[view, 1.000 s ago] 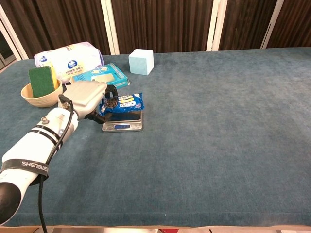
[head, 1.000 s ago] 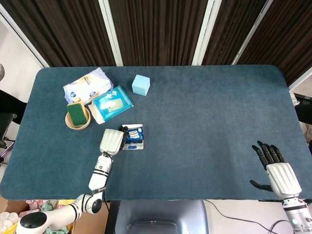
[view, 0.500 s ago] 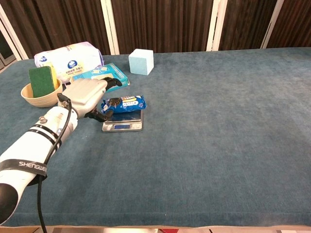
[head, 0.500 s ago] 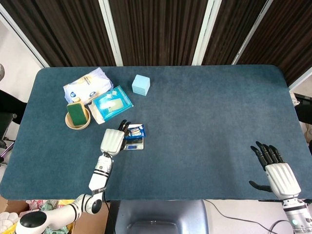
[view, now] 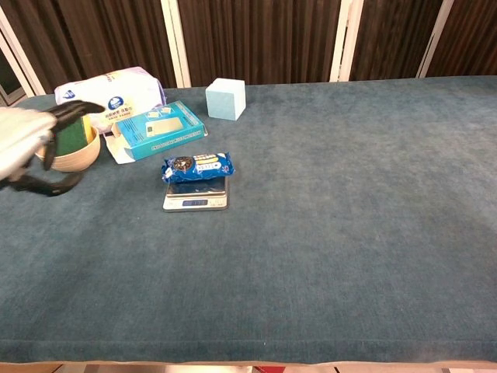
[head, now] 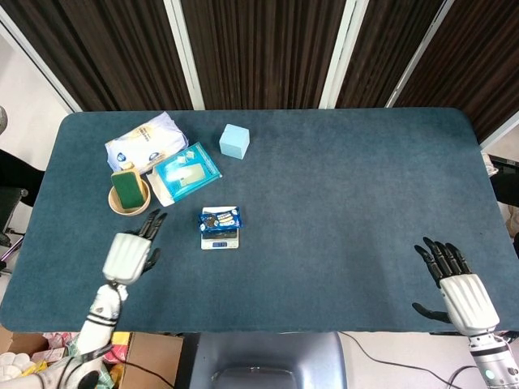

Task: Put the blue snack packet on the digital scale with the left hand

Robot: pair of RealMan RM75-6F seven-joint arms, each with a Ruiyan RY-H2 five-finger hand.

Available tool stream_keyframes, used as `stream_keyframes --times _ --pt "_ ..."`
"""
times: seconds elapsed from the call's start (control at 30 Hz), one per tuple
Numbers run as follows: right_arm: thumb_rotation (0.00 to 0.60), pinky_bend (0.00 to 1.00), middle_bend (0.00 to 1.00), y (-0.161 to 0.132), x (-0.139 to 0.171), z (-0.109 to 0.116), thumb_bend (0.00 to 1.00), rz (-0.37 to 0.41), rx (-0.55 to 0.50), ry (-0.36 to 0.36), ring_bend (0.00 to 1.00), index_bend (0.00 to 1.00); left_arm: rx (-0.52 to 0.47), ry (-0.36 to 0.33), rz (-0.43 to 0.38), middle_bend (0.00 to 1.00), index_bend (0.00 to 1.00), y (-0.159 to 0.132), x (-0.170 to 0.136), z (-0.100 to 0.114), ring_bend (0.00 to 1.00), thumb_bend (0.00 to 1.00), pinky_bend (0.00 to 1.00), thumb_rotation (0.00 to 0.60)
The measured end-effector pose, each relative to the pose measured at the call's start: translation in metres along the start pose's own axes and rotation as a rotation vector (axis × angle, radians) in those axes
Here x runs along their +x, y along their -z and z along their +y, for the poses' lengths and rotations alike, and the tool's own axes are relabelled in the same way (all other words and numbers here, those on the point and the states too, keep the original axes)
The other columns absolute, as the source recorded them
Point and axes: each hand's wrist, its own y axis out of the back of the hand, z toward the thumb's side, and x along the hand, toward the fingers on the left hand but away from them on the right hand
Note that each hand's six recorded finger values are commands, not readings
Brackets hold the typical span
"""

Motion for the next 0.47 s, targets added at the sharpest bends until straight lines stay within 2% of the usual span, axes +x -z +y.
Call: stream_keyframes --times 0.1,0.2,0.33,0.47 --pt "0.6 0.0 0.0 -0.002 0.001 -0.001 0.17 0.001 0.012 0.003 0.0 0.0 -0.019 0.055 0.062 0.0 0.0 0.043 -0.049 0.006 0.0 0.36 0.02 0.6" --pt "0.6 0.0 0.0 -0.004 0.002 -0.003 0.17 -0.003 0.023 0.007 0.0 0.0 -0.088 0.06 0.095 0.0 0.0 0.061 -0.079 0.012 0.0 0.36 0.01 0.6" --pt "0.6 0.0 0.0 -0.007 0.003 -0.004 0.17 -0.01 0.024 0.008 0.0 0.0 -0.16 0.042 0.121 0.0 0.0 0.077 -0.103 0.023 0.0 0.36 0.01 0.6" --pt "0.6 0.0 0.0 -0.009 0.005 -0.002 0.17 -0.001 0.029 0.017 0.0 0.0 -0.164 0.037 0.126 0.0 0.0 0.082 -0.111 0.027 0.0 0.36 0.01 0.6"
